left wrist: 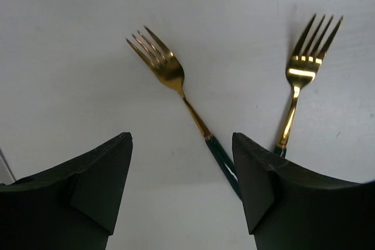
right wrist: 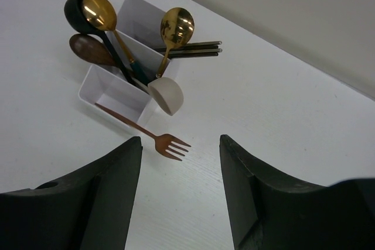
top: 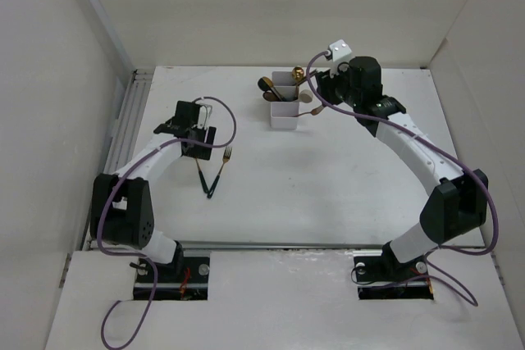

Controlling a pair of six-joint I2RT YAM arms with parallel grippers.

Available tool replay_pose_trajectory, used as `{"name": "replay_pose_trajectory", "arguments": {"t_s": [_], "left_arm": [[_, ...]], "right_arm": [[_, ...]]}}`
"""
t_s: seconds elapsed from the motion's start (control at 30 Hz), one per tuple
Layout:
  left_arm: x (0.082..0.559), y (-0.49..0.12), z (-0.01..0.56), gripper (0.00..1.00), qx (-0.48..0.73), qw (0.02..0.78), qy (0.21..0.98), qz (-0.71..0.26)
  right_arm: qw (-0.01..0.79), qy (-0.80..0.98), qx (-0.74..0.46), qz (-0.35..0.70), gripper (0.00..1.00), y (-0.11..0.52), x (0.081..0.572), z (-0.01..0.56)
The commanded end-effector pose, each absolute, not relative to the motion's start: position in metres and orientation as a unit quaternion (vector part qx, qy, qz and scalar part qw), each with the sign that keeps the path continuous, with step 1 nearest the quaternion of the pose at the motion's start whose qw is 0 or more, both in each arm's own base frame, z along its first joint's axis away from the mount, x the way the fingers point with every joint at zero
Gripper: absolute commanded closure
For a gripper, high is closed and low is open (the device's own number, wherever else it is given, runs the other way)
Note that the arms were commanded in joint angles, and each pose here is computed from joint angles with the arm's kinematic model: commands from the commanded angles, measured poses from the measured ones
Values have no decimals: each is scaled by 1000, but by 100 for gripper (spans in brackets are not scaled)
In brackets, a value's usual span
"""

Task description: Sort the eating utensils into containers

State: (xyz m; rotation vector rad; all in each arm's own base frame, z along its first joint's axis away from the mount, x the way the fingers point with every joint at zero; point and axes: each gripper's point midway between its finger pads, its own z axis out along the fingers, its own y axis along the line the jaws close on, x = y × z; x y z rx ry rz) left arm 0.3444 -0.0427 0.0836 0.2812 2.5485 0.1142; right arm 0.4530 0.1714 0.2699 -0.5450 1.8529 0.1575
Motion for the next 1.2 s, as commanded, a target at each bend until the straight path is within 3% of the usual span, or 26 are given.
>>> {"name": "replay_pose_trajectory", "arguments": {"t_s": [0.0, 0.2, 0.3, 0.57, 0.63, 0.67, 0.77, 0.8, 0.83, 1.0, 1.1, 1.17], "left_arm": [[313, -48, 81, 34, 148, 253, 956, 5], [306, -41, 50, 35, 150, 184, 971, 21], [296, -47, 34, 41, 147, 138, 980, -6], [287, -61, 17, 54, 105, 99, 989, -42], [287, -58, 15, 61, 95, 94, 990, -42], [289, -59, 15, 71, 89, 99, 990, -43], [290, -54, 7, 86, 72, 90, 992, -46], [297, -57, 9, 97, 56, 95, 993, -48], [301, -48, 5, 100, 31, 89, 994, -47], [343, -28, 18, 100, -17, 140, 989, -42], [385, -25, 57, 100, 2, 217, 975, -34], [426, -26, 100, 100, 24, 310, 950, -25]], "right_arm": [[601, 763, -226, 82, 39, 181, 452, 297], [597, 769, -214, 79, 39, 177, 448, 292], [598, 769, -213, 76, 39, 177, 444, 292], [599, 772, -201, 67, 38, 172, 444, 292], [599, 773, -198, 63, 38, 170, 444, 292], [603, 770, -197, 63, 38, 170, 445, 297], [600, 774, -195, 59, 38, 171, 450, 293], [600, 774, -195, 59, 38, 171, 450, 293], [600, 774, -195, 59, 38, 171, 452, 293], [601, 772, -198, 62, 38, 178, 457, 295], [603, 772, -195, 58, 38, 178, 460, 299], [605, 772, -191, 54, 38, 177, 463, 301]]}}
